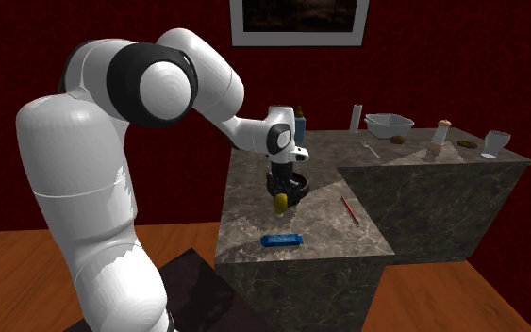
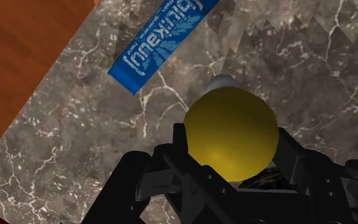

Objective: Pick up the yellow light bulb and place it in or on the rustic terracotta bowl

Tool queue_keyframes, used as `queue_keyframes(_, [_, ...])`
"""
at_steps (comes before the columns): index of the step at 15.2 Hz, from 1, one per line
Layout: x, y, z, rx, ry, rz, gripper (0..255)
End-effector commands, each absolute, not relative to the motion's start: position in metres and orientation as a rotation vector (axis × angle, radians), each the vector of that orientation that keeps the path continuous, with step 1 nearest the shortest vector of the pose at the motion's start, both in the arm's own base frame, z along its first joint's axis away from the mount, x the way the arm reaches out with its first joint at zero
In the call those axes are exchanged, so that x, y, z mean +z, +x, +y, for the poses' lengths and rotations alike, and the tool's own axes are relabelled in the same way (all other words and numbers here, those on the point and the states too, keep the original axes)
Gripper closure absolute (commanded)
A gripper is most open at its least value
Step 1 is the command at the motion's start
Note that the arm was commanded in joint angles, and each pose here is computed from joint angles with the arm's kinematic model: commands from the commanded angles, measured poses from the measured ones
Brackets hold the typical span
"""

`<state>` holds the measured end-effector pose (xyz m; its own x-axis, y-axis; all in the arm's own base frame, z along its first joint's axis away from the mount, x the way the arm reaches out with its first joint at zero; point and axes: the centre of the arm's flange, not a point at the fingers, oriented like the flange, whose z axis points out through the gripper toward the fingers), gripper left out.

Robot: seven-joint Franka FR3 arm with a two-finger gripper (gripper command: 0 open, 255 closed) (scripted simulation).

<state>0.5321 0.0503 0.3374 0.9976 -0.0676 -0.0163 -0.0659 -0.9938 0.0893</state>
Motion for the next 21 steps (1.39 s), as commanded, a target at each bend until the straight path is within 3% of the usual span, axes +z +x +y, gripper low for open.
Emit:
queue_keyframes(1, [0.35,0.532,0.049,-0.03,3.051,-0.102,255])
queue_keyframes(21, [0.455,0.532,0.049,-0.03,3.051,-0.102,255])
